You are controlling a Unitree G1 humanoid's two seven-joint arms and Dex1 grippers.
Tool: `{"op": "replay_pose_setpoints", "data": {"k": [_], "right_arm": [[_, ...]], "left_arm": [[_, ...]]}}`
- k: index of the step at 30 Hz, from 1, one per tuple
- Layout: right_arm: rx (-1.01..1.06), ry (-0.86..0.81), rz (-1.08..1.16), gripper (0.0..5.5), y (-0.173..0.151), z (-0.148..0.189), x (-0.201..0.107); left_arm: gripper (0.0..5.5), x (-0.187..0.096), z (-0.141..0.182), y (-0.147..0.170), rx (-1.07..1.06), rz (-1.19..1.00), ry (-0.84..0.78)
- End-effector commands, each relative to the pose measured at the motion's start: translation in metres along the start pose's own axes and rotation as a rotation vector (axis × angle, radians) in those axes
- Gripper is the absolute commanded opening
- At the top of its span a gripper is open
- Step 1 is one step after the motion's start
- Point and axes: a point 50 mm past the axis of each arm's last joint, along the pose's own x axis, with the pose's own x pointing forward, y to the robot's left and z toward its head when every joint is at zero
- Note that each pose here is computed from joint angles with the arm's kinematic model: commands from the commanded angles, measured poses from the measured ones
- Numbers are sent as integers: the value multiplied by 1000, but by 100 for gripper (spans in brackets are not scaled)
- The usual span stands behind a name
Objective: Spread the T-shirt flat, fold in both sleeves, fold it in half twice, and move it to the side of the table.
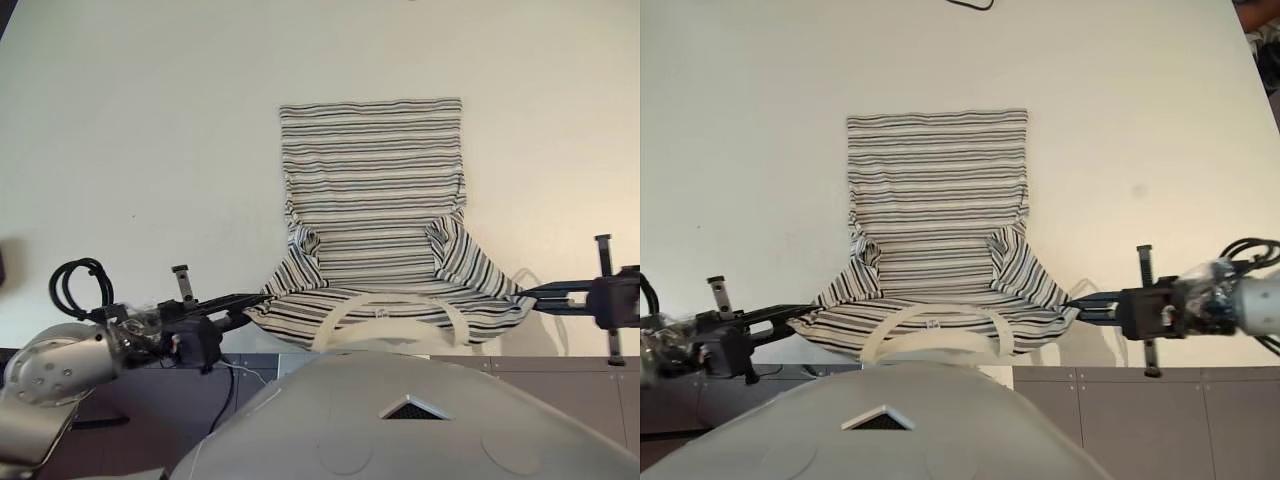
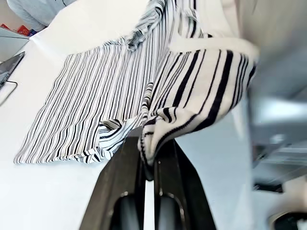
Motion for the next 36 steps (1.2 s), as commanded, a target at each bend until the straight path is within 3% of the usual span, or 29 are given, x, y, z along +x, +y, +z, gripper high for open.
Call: {"op": "replay_pose_setpoints", "data": {"k": [1,4,9,14,20,30,31,36], "right_arm": [[51,-64,6,13,-14,35,-23],[93,-88,-17,13,-34,42,-29],[236,-164,19,13,-80,19,-20],[399,-194,-54,13,-156,-17,9],[455,-93,-160,13,-208,-37,43],[502,46,-348,13,-221,-67,73],[492,63,-347,10,-219,-70,77],[552,59,-440,97,-212,-86,85]], "left_arm": [[10,-7,29,19,-69,5,-59],[10,-3,33,46,-55,53,-73],[10,20,11,84,-144,80,-70],[10,47,-26,135,-289,77,-61],[10,83,-54,191,-359,98,-3],[10,130,-108,204,-421,246,150],[32,132,-113,203,-421,276,172],[104,130,-124,206,-489,426,156]]}}
